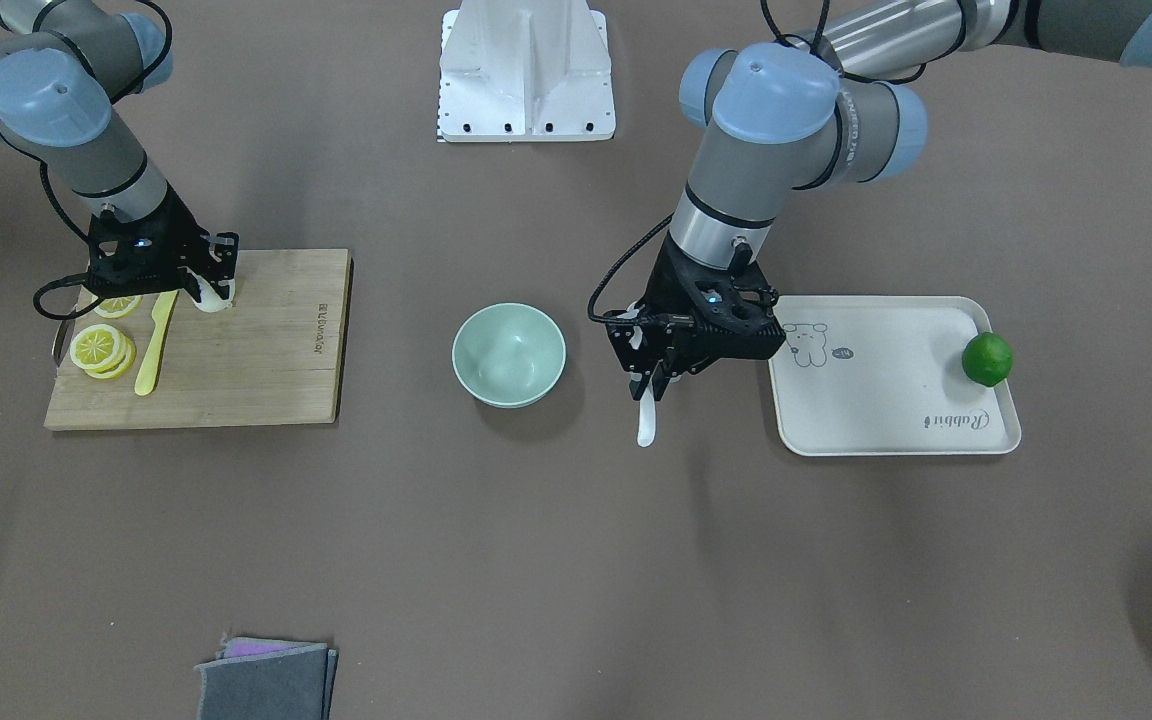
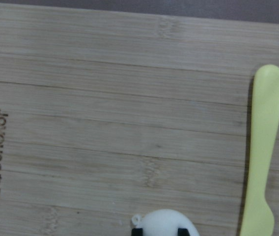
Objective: Put spoon and bun in bowl
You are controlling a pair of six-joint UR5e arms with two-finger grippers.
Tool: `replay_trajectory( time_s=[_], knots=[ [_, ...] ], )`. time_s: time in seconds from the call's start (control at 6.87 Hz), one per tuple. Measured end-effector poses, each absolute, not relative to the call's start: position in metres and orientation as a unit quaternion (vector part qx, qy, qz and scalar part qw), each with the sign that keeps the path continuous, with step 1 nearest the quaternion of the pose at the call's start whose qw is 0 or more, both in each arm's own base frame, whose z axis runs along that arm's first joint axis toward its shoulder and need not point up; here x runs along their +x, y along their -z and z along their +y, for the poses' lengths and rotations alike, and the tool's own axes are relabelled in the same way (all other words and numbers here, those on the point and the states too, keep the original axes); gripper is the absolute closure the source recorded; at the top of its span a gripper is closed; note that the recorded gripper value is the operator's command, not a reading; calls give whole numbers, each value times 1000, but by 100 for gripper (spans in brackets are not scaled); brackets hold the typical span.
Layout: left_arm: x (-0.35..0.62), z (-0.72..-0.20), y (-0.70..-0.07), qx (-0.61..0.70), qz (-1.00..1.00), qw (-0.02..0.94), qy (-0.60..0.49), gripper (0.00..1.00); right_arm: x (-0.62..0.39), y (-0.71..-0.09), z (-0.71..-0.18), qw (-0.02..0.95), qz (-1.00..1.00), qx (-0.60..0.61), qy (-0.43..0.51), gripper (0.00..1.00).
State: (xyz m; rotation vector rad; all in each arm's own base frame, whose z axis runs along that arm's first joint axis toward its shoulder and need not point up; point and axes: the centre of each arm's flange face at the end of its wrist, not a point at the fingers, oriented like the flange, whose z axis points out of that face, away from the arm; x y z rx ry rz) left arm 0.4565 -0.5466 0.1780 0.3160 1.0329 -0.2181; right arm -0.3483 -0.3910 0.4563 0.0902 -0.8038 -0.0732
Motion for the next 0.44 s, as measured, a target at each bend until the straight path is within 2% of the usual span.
replay_trajectory(
  time_s=[0.44],
  knots=[
    [521, -523, -138, 155, 513, 833, 138, 100, -340, -430, -409, 910, -412, 42, 27, 100]
  ],
)
